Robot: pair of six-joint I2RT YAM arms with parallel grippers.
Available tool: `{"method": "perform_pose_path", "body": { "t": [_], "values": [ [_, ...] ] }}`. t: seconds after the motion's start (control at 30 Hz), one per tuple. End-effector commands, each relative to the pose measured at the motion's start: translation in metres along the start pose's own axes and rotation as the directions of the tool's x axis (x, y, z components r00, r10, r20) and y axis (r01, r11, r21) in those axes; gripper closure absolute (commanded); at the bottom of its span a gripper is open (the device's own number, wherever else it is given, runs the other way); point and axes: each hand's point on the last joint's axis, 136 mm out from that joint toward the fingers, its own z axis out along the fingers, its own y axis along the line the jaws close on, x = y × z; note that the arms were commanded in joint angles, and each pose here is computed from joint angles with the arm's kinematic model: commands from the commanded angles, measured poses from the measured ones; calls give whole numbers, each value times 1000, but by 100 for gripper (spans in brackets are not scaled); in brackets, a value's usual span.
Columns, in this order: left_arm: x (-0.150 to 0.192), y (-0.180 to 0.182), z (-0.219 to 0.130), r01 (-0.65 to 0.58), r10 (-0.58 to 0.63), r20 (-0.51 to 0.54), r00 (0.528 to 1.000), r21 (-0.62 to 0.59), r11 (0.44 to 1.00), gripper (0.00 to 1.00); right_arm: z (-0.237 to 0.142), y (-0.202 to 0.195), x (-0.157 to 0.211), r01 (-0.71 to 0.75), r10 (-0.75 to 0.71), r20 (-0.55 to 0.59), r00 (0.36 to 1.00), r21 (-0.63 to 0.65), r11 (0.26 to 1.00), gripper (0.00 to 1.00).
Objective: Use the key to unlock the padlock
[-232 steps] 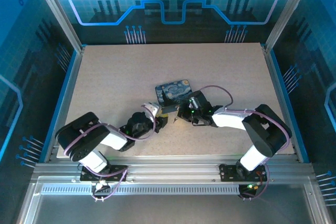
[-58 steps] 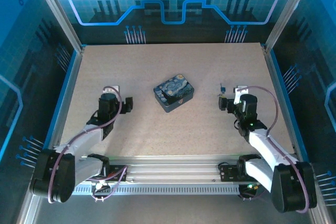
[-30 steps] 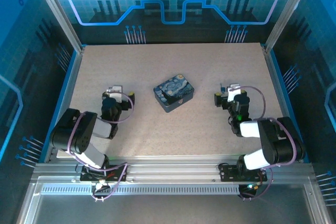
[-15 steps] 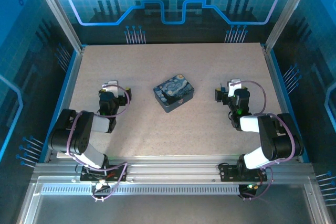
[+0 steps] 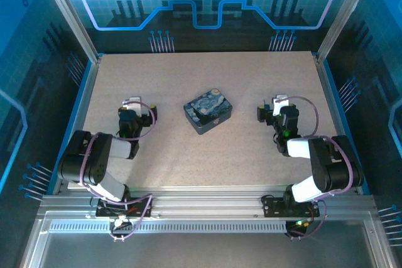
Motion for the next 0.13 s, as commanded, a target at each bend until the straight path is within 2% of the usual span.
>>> {"method": "perform_pose_path", "body": {
  "t": [0.0, 0.1],
  "values": [
    [-9, -1, 0, 21, -21, 23, 1000, 12, 1000, 1, 3, 4, -4, 5, -5, 1, 1000, -22, 1000, 0],
    [-9, -1, 0, 21, -21, 22, 1000, 12, 1000, 1, 3, 4, -4, 0, 1, 1, 1000, -35, 999, 0]
  ]
}}
